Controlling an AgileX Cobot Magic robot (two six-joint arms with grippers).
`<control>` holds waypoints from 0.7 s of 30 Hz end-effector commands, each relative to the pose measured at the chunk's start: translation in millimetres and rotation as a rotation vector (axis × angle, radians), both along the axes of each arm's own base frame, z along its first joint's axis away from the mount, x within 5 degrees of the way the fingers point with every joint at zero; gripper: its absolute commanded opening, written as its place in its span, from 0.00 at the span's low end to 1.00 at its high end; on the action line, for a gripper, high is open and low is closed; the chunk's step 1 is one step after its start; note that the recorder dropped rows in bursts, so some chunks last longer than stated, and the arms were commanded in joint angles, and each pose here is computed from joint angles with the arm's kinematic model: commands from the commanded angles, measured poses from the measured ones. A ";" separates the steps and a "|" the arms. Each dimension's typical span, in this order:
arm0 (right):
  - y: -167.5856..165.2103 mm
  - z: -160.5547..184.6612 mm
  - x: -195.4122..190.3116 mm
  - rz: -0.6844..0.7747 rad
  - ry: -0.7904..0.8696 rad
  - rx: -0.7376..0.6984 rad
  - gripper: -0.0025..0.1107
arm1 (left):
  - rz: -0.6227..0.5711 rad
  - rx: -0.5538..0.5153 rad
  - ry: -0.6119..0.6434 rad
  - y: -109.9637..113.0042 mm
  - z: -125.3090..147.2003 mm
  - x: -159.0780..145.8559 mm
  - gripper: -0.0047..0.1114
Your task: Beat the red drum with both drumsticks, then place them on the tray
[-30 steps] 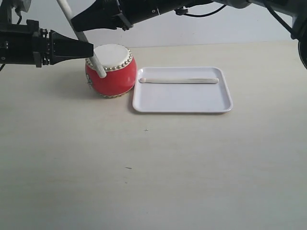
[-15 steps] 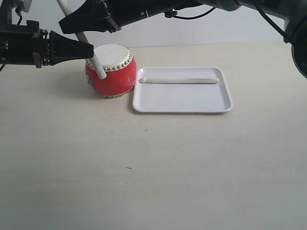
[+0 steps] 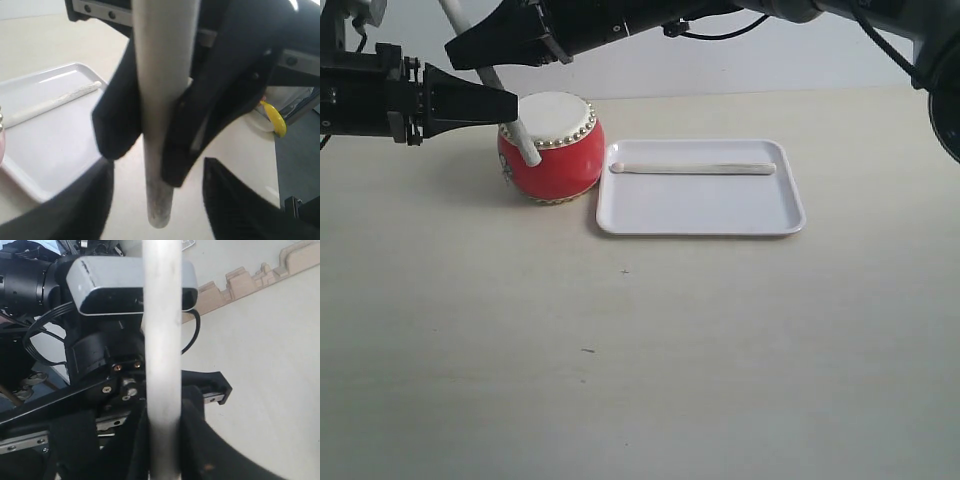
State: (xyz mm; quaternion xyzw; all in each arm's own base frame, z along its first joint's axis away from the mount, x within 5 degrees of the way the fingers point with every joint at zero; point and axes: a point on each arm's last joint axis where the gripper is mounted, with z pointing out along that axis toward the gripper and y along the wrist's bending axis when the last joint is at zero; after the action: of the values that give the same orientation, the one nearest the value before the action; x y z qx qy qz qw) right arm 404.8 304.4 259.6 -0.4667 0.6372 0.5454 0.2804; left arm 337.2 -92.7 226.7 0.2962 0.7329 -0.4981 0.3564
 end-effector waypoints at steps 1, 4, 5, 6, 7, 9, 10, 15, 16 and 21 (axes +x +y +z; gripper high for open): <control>-2.5 16.1 -3.7 -0.003 -0.019 0.027 0.02 | 0.009 -0.019 0.016 0.4 1.3 -0.1 0.69; -9.6 21.9 -1.9 -0.013 -0.041 0.012 0.02 | 0.008 -0.018 0.019 0.4 1.1 -0.3 0.73; -13.7 24.0 -0.8 -0.020 -0.050 -0.005 0.02 | 0.007 -0.017 0.019 0.5 1.0 -0.4 0.73; -18.9 26.0 0.6 -0.030 -0.058 -0.032 0.02 | 0.005 -0.014 0.019 0.5 0.8 -0.5 0.72; -23.6 27.0 4.2 -0.068 -0.078 -0.074 0.02 | 0.004 -0.012 0.019 0.5 0.6 -0.6 0.72; -33.1 27.0 11.1 -0.146 -0.115 -0.176 0.02 | 0.004 -0.012 0.017 0.5 1.4 -0.9 0.72; -39.1 26.8 15.1 -0.194 -0.140 -0.240 0.02 | 0.004 -0.012 0.017 0.5 1.3 -0.9 0.72; -66.6 20.1 26.1 -0.347 -0.255 -0.600 0.02 | 0.006 -0.014 0.023 0.5 2.0 -1.1 0.72; -72.0 18.9 27.2 -0.357 -0.283 -0.665 0.02 | 0.006 -0.014 0.023 0.5 2.0 -1.1 0.72; -93.7 9.8 32.0 -0.363 -0.383 -0.932 0.02 | 0.007 -0.016 0.023 0.5 2.1 -1.0 0.72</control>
State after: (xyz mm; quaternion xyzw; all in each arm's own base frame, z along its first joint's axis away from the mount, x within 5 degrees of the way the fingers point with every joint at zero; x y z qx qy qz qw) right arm 434.8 225.8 267.2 -0.5008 0.8150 0.1268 0.2624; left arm 337.1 -92.6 226.5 0.2893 0.7361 -0.5014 0.3508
